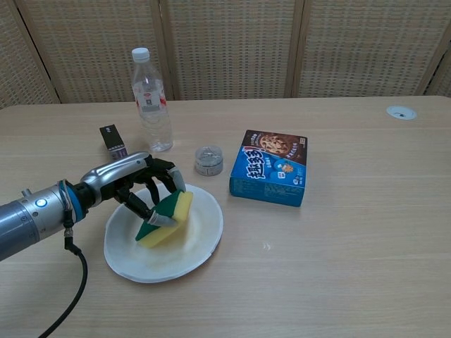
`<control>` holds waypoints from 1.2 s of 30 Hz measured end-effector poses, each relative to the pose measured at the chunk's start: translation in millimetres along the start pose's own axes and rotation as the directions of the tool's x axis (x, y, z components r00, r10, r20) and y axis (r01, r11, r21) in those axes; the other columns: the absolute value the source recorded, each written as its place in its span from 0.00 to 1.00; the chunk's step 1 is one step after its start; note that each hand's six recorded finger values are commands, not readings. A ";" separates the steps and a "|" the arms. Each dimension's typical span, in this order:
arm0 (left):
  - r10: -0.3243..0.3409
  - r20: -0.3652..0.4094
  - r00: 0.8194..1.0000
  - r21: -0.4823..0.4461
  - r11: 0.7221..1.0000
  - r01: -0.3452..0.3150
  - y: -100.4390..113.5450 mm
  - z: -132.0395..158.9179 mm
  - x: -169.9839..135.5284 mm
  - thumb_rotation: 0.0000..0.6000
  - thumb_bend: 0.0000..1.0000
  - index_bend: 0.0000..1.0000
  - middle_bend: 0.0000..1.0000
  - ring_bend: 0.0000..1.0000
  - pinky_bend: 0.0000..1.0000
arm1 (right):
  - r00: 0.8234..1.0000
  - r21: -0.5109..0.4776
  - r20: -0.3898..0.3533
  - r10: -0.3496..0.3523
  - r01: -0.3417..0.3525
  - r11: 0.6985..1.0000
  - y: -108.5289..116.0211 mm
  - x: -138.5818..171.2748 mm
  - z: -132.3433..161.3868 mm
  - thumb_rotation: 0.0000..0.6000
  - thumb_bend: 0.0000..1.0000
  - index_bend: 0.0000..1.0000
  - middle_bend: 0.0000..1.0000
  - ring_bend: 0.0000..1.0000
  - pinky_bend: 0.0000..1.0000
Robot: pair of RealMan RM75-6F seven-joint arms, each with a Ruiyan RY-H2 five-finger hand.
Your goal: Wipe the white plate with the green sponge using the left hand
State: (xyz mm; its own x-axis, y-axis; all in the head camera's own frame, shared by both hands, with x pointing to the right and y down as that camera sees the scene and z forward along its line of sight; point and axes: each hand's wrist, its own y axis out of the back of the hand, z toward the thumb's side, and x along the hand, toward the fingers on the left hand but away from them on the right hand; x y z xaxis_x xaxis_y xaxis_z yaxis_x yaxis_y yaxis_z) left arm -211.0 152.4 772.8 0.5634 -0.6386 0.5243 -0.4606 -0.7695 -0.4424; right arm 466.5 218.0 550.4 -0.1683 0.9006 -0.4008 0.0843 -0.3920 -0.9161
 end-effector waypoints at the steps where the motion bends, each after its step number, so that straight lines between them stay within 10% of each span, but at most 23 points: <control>1: -0.001 -0.003 1.000 -0.003 1.000 0.001 -1.2 -1.9 -0.8 1.00 0.04 0.52 0.44 0.33 0.44 | 1.000 -0.001 -0.001 -0.001 0.001 1.000 0.3 0.0 0.1 1.00 0.00 0.00 0.00 0.00 0.00; 26: 0.125 0.086 0.988 -0.082 0.990 -0.118 36.6 17.5 -1.4 1.00 0.04 0.53 0.45 0.33 0.44 | 1.000 -0.005 -0.008 -0.003 0.003 1.000 1.7 1.3 1.7 1.00 0.00 0.00 0.00 0.00 0.00; 36: 0.067 0.031 0.997 -0.064 0.996 -0.065 16.3 14.3 12.6 1.00 0.04 0.53 0.45 0.33 0.44 | 1.000 0.000 -0.007 -0.002 0.002 1.000 0.9 0.8 2.3 1.00 0.00 0.00 0.00 0.00 0.00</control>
State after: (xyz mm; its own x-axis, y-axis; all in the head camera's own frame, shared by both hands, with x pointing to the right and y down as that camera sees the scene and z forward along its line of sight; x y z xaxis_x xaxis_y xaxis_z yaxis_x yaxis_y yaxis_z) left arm -201.6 131.9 761.8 0.5522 -0.6882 0.4706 -0.5391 -0.7253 -0.4281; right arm 464.2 218.0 549.2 -0.1620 0.9026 -0.3988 0.0842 -0.3900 -0.9170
